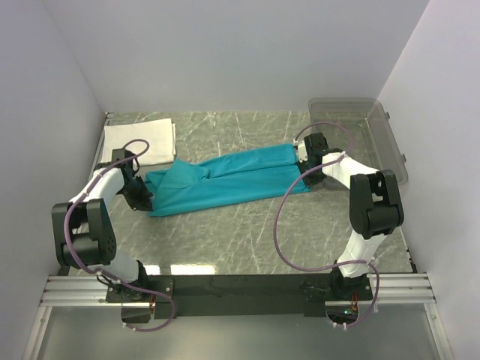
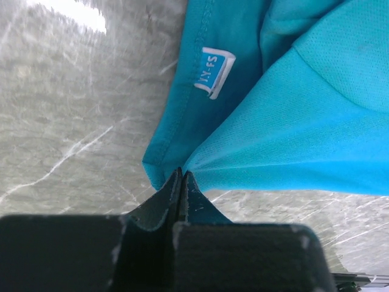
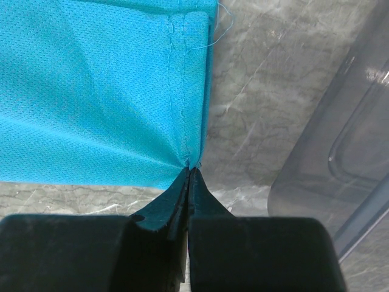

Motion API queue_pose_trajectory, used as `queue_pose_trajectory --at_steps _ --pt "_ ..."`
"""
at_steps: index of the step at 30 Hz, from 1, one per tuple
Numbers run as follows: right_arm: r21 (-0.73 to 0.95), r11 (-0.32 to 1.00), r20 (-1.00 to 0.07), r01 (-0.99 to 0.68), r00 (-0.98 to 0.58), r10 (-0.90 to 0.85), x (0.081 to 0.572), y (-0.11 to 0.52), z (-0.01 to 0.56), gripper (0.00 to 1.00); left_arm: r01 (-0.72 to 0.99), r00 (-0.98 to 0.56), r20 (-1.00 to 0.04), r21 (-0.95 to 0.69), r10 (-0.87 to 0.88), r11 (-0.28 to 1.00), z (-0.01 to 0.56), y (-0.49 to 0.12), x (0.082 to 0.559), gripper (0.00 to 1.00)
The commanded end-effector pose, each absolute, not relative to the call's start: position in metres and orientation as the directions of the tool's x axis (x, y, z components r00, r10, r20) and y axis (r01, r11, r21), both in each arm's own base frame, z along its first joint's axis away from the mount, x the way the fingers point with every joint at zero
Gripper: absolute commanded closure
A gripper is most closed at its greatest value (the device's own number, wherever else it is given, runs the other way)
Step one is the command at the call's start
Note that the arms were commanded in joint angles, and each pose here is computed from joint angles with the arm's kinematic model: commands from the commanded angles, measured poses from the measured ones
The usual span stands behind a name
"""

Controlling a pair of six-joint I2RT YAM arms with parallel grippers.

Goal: Fold and stack the t-shirts
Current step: Fold the tshirt

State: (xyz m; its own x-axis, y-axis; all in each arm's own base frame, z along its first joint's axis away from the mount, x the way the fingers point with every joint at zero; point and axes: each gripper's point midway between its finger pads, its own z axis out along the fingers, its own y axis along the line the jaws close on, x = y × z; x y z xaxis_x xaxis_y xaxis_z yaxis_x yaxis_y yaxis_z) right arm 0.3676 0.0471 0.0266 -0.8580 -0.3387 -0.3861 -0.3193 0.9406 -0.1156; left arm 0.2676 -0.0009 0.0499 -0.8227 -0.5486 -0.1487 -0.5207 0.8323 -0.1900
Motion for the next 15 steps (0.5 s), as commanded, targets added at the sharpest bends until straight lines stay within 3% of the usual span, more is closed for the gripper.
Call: queue_pose_trajectory --at_steps 1,8,15 --pt "-0.146 0.937 -0.417 -0.316 -0.84 -0.348 0.371 0.041 0.036 1.0 -0.542 -0.8 -0.154 -0.226 -0.579 0.809 0.058 -0.006 0.259 0.99" --pt "-0.12 0.935 -0.394 -0.335 -0.848 -0.354 0.362 0.044 0.027 1.0 -0.5 -0.77 -0.201 -0.399 -0.605 0.769 0.086 -0.03 0.258 0.99" --pt "-0.14 0.934 -0.395 -0.328 -0.847 -0.357 0.363 0.04 0.027 1.0 -0.571 -0.792 -0.014 -0.337 -0.61 0.748 0.047 -0.04 0.217 0.99"
